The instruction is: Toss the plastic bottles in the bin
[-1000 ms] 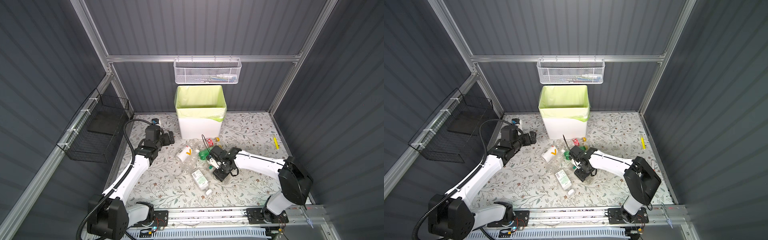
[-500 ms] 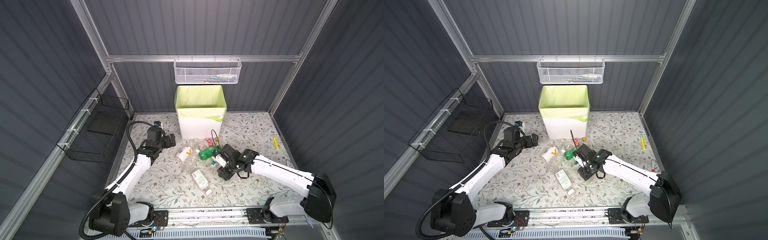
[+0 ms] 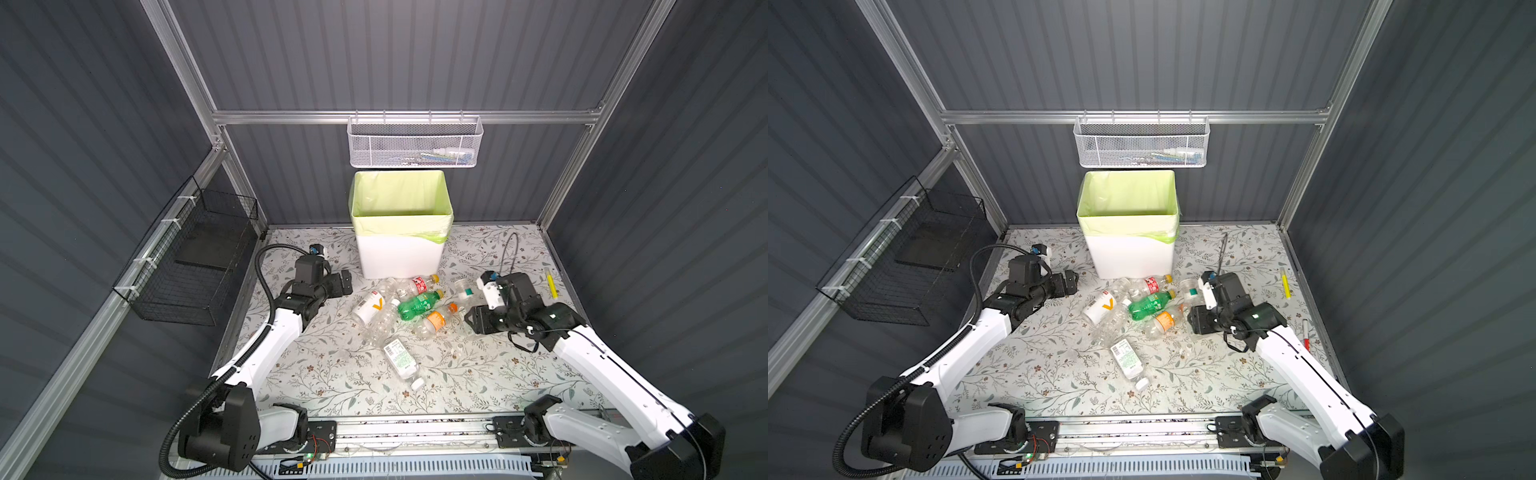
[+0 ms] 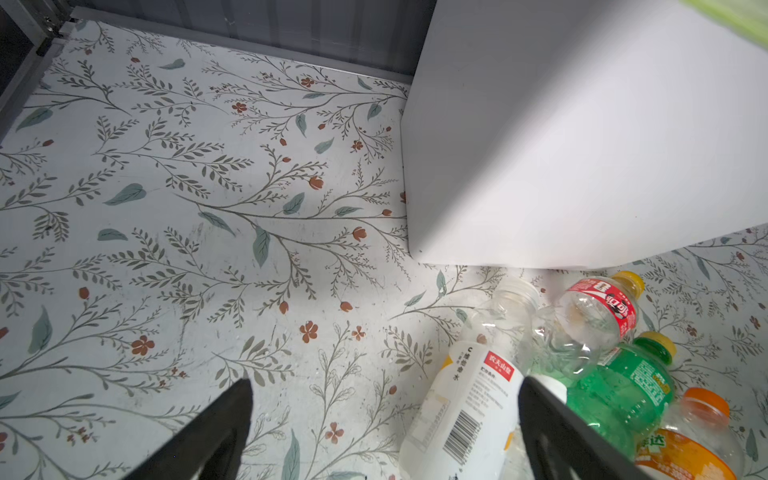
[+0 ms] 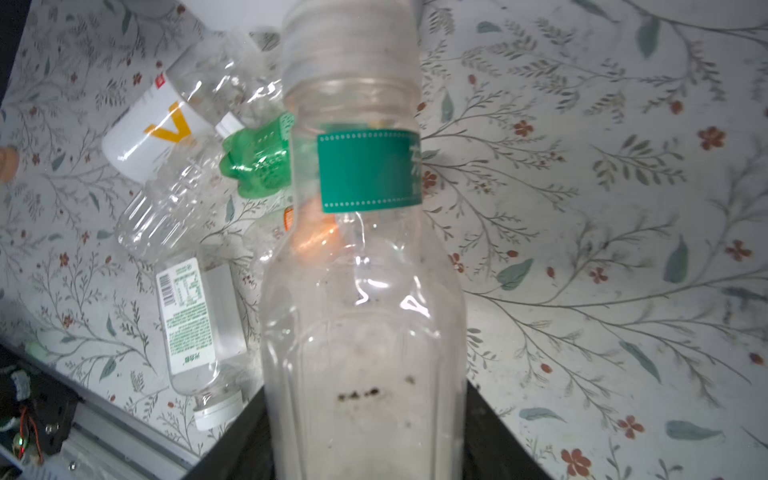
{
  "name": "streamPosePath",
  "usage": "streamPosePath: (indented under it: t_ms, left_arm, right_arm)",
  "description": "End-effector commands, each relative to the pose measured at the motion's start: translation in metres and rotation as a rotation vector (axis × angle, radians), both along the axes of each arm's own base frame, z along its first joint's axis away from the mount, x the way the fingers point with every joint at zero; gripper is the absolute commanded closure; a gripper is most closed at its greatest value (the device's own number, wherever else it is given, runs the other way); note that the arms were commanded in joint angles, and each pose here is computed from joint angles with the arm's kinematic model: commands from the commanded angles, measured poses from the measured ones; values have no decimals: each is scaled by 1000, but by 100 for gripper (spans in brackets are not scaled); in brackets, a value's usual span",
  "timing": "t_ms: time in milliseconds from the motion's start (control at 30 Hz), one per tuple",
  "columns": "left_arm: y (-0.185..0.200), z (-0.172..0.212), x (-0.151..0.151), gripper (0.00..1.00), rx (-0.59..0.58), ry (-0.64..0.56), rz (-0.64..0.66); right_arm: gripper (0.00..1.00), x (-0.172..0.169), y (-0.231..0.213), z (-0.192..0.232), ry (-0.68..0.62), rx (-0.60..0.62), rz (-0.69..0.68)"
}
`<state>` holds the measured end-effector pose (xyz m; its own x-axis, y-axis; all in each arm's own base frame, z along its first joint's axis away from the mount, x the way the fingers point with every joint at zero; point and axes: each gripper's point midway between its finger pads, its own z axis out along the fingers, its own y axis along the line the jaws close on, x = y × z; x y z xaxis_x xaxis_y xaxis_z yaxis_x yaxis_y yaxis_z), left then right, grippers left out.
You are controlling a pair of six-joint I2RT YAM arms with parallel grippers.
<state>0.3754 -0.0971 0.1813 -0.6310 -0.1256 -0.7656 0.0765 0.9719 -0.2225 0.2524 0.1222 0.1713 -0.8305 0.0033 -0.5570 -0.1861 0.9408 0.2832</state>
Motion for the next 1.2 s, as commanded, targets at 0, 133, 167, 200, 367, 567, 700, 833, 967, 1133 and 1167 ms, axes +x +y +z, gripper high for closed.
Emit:
streamPosePath:
  t_ms: [0,133,167,200,367,567,700,833,967,1133,1167]
  left_arm:
    - [-2,-15,-8,1,0,52,-23]
    - [-6,-22,-12,1,-19,79,-45]
    - [-7,-24,-13,1,-22,87,-47]
    - [-8,-27,-15,1,-24,97,-51]
    - [-11,-38,-24,1,-46,134,-67]
    - [-17,-51,-29,2,-79,169,-80]
    - [-22,-57,-30,4,-99,178,-89]
    - [-31,-59,-27,6,-105,181,-122]
    - [-44,-51,-24,8,-66,181,-166]
    - [-49,-49,-30,7,-49,170,-182]
    - [-49,-52,-30,7,-47,177,-181]
  right_arm:
    - [42,8,-19,-4,12,114,-156]
    - [43,12,-50,-32,81,194,-329]
    - [44,12,-58,-42,103,215,-374]
    - [44,11,-65,-52,126,237,-413]
    - [44,8,-80,-86,194,283,-503]
    - [44,20,-78,-83,204,251,-464]
    - [44,71,-57,1,51,196,-319]
    - [41,138,7,158,-191,239,-115]
    - [1,171,43,295,-365,377,-6]
    - [1,179,-4,288,-291,447,-108]
    - [1,176,-9,272,-278,443,-134]
